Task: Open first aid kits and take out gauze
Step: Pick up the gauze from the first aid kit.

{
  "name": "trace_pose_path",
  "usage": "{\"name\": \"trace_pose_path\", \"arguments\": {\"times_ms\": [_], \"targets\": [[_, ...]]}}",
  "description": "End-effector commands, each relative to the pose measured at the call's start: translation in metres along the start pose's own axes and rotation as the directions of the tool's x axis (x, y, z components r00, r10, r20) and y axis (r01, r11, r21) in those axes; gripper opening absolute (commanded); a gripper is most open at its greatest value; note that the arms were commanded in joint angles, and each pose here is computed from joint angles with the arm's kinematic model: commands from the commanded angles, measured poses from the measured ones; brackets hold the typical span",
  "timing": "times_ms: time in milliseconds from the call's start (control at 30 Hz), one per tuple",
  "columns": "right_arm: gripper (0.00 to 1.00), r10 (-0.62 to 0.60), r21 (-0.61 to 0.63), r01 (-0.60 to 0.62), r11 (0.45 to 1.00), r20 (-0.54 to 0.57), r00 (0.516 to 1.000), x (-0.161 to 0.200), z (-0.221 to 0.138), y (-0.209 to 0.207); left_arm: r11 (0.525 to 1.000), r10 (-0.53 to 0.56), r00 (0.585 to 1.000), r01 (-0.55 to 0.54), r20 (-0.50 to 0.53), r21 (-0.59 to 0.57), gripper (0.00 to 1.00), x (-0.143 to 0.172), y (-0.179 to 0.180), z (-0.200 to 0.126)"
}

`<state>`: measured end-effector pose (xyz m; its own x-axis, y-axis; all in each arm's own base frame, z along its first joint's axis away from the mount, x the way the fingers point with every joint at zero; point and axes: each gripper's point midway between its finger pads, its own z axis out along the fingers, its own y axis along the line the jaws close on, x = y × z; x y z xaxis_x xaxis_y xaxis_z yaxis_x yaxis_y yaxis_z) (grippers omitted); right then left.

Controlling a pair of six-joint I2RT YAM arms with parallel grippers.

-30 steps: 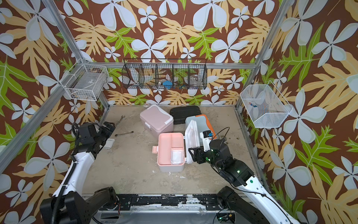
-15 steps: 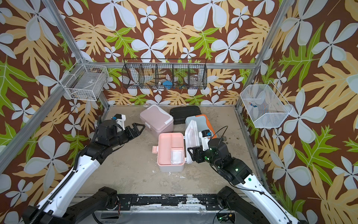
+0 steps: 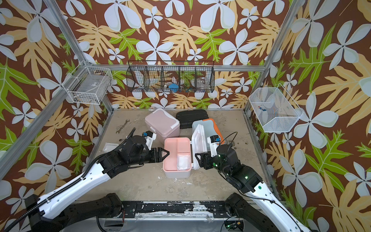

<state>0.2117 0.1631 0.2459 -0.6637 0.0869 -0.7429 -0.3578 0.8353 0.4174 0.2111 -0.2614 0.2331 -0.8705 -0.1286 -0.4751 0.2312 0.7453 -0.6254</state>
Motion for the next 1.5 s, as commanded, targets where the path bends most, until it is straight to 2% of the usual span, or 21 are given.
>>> {"name": "trace_pose_path", "arguments": {"times_ms": [0,167,567,700,900,1100,1333,1467], "targets": [[0.7,0.005,-0.001,-0.005,1.0,0.019,1.0,-0.004,0.0,0.001,0.998,0.018,1.0,-0.019,-0.026,-0.059,0.71,0.011,0.001,0.012],[0.7,0.006,-0.003,-0.006,1.0,0.023,1.0,-0.004,-0.001,0.001,0.992,0.056,0.994,-0.066,-0.099,-0.103,0.65,0.03,-0.001,0.038],[0.7,-0.004,0.001,0.004,1.0,0.017,1.0,-0.004,0.0,0.0,0.977,0.097,0.981,-0.126,-0.168,-0.171,0.46,0.044,0.005,0.072],[0.7,-0.005,0.005,0.004,1.0,0.016,1.0,-0.003,-0.001,0.0,0.974,0.099,0.979,-0.131,-0.176,-0.185,0.37,0.045,0.01,0.078],[0.7,-0.004,0.008,0.004,1.0,0.021,1.0,-0.003,-0.003,-0.001,0.973,0.094,0.977,-0.131,-0.192,-0.19,0.17,0.05,0.013,0.086],[0.7,-0.001,0.008,0.001,1.0,0.027,1.0,-0.003,-0.005,-0.002,0.978,0.094,0.979,-0.124,-0.18,-0.168,0.0,0.047,0.006,0.082],[0.7,0.003,0.006,-0.004,1.0,0.026,1.0,-0.001,-0.005,-0.002,0.984,0.122,0.989,-0.132,-0.084,-0.122,0.0,0.019,-0.019,0.05],[0.7,0.006,0.008,-0.006,1.0,0.025,1.0,-0.001,-0.004,-0.003,0.98,0.143,0.99,-0.144,-0.018,-0.138,0.0,-0.001,-0.024,0.029]]}}
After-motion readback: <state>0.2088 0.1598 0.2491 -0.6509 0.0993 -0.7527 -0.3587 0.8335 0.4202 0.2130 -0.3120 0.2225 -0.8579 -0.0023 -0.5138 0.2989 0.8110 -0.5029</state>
